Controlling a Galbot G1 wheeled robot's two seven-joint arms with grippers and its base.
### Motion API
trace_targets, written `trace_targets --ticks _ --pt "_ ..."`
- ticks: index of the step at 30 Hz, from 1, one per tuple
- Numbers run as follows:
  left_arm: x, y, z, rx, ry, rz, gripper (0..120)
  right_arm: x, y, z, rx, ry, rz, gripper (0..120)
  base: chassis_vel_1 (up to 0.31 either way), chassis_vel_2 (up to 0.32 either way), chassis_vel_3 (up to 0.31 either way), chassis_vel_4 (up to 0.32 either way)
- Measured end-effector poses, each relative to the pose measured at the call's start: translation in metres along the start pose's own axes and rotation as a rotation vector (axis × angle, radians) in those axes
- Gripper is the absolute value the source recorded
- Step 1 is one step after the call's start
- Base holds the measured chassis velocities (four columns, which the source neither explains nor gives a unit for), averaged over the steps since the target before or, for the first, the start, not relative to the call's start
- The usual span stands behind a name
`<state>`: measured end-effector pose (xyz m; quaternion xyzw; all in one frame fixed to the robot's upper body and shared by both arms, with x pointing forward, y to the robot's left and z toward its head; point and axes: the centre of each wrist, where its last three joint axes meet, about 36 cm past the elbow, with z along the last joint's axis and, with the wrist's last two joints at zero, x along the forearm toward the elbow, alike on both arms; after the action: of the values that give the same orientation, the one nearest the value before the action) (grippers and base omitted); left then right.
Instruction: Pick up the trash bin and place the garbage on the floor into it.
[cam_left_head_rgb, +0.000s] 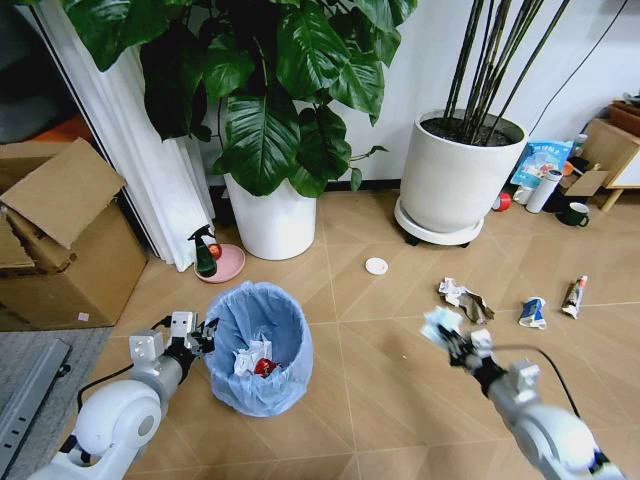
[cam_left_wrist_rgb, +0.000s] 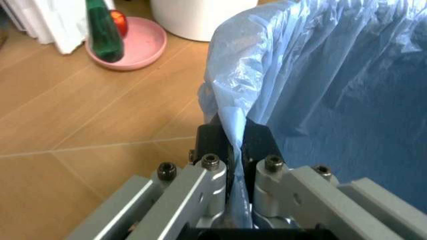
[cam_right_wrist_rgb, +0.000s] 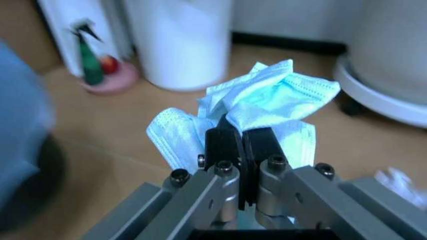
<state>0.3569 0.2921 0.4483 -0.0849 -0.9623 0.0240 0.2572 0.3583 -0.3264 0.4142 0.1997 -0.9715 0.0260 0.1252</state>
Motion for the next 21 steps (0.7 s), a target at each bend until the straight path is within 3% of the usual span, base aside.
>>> trace_targets --ticks 4,6,10,13,21 --pt "-0.002 0.0 0.004 -0.004 0.009 0.003 0 -0.017 0.014 -0.031 -0.004 -0.042 -0.085 0 0.0 0.0 0.0 0.0" --pt "-0.003 0.002 0.009 -0.002 0.021 -0.003 0 -0.042 0.032 -0.067 -0.013 -0.1 -0.206 0 0.0 0.0 0.0 0.0" --pt "-0.005 0.002 0.01 -0.001 0.025 -0.006 0 -0.058 0.052 -0.081 -0.039 -0.112 -0.306 0 0.0 0.0 0.0 0.0" --pt "-0.008 0.002 0.009 -0.003 0.032 -0.01 0 -0.085 0.086 -0.102 -0.076 -0.128 -0.462 0 0.0 0.0 0.0 0.0" --pt "-0.011 0.001 0.007 0.014 0.042 -0.017 0 -0.117 0.134 -0.108 -0.063 -0.103 -0.639 0 0.0 0.0 0.0 0.0"
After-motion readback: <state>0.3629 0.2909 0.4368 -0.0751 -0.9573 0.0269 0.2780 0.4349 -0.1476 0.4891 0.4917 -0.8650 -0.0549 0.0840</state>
